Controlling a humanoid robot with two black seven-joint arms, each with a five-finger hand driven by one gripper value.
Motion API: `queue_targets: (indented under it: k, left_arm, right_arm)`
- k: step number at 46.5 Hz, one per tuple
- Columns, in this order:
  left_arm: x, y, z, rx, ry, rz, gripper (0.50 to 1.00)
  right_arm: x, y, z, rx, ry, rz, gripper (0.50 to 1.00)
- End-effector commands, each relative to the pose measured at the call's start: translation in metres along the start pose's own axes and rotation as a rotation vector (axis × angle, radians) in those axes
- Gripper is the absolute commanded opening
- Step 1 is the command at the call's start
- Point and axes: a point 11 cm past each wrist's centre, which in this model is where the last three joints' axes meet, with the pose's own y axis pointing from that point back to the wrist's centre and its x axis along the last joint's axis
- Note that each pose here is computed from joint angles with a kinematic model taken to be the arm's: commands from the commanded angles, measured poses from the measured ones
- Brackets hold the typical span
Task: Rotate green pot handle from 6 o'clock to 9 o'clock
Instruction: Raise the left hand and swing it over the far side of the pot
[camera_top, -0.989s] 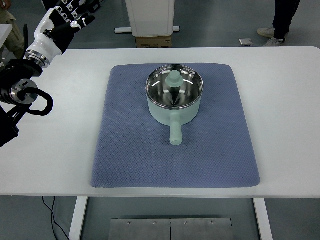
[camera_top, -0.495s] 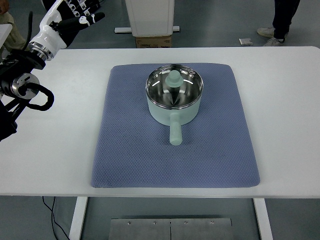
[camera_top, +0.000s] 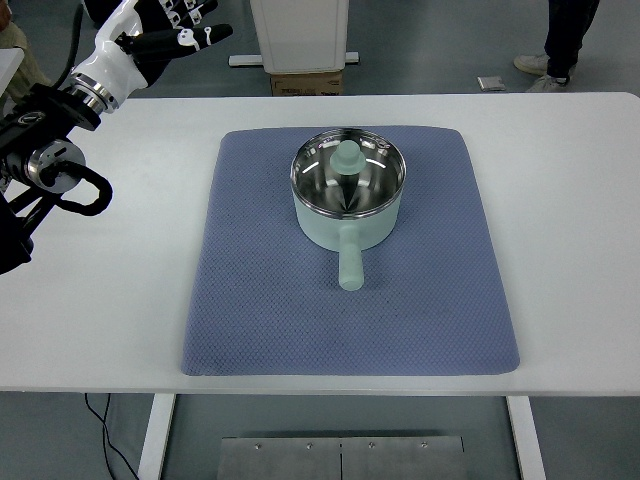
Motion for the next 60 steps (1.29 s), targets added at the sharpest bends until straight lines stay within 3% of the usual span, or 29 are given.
queue_targets:
  k: [1,38,60]
  left_arm:
    - [-0.001,0.000,0.001,-0.001,-0.004,-0.005,1.000]
    - [-0.022,-0.006,0.009,0.005,-0.117,-0.123,1.000]
    - [-0.055,-0.007,0.014,0.012,-0.260,-0.285,1.000]
  right_arm:
    - [0.000,0.000,0.000,0.000,0.000,0.000,1.000]
    - [0.000,0.000,0.000,0.000,0.000,0.000,1.000]
    - [0.000,0.000,0.000,0.000,0.000,0.000,1.000]
